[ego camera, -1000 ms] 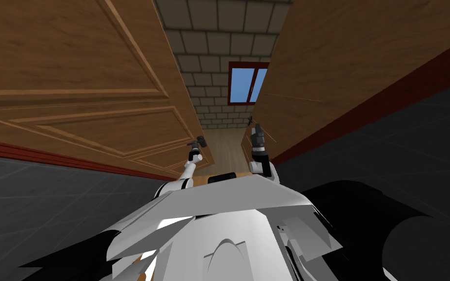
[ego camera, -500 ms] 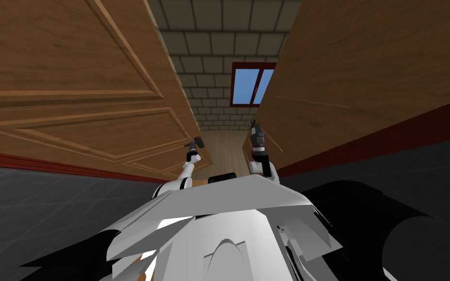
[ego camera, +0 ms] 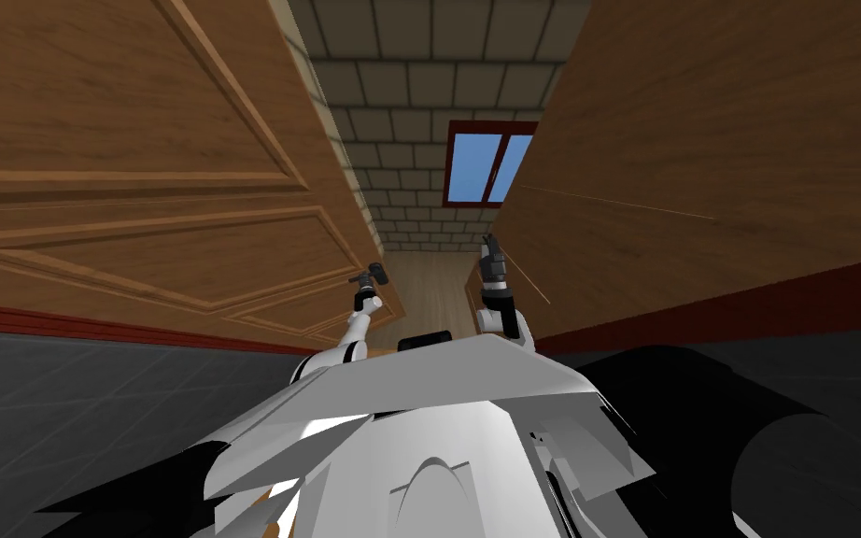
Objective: Push the door open
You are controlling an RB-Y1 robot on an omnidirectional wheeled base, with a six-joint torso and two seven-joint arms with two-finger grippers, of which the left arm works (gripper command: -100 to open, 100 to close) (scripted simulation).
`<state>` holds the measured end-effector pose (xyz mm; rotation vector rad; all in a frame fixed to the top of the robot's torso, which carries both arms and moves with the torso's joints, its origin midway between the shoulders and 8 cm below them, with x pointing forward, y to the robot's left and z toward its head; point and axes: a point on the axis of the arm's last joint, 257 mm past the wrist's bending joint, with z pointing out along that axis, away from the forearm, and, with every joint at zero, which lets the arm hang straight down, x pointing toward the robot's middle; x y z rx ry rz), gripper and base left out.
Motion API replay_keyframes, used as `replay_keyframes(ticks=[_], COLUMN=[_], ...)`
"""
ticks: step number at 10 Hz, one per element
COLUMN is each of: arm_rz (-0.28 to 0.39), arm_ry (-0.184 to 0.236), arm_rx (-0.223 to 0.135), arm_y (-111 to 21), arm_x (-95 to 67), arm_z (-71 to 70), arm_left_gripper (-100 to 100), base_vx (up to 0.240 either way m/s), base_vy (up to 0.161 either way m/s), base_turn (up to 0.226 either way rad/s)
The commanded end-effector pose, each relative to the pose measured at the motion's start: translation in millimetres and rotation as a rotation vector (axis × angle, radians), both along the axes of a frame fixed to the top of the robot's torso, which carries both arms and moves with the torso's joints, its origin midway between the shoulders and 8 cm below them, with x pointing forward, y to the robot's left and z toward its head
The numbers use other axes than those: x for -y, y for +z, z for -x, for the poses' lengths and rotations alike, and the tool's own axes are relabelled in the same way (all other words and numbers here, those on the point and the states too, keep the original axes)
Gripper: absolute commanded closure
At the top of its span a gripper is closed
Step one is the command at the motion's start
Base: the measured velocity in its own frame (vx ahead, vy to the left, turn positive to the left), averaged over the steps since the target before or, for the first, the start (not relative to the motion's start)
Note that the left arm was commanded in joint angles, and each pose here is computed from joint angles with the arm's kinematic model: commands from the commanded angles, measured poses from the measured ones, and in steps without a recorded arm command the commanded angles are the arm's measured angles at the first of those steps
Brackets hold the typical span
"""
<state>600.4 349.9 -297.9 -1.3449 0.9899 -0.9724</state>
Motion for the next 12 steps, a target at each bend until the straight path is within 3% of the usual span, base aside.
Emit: replay_keyframes(ticks=[1, 3, 4, 12], arm_rz=[-0.001, 0.001, 0.000, 0.000], arm_ry=[0.017, 0.022, 0.047, 0.147], arm_rx=[0.012, 0.002, 0.008, 0.011], arm_y=[5.7, 0.1, 2.6, 4.5], arm_x=[-8.6, -11.0, -24.0, -72.6], arm_z=[-1.3, 1.9, 4.1, 18.1], arm_left_gripper=[100, 100, 100, 100], base_vx=[0.157, 0.113, 0.123, 0.177], base_vy=[-0.104, -0.061, -0.018, -0.044], base_turn=[0.082, 0.054, 0.048, 0.046])
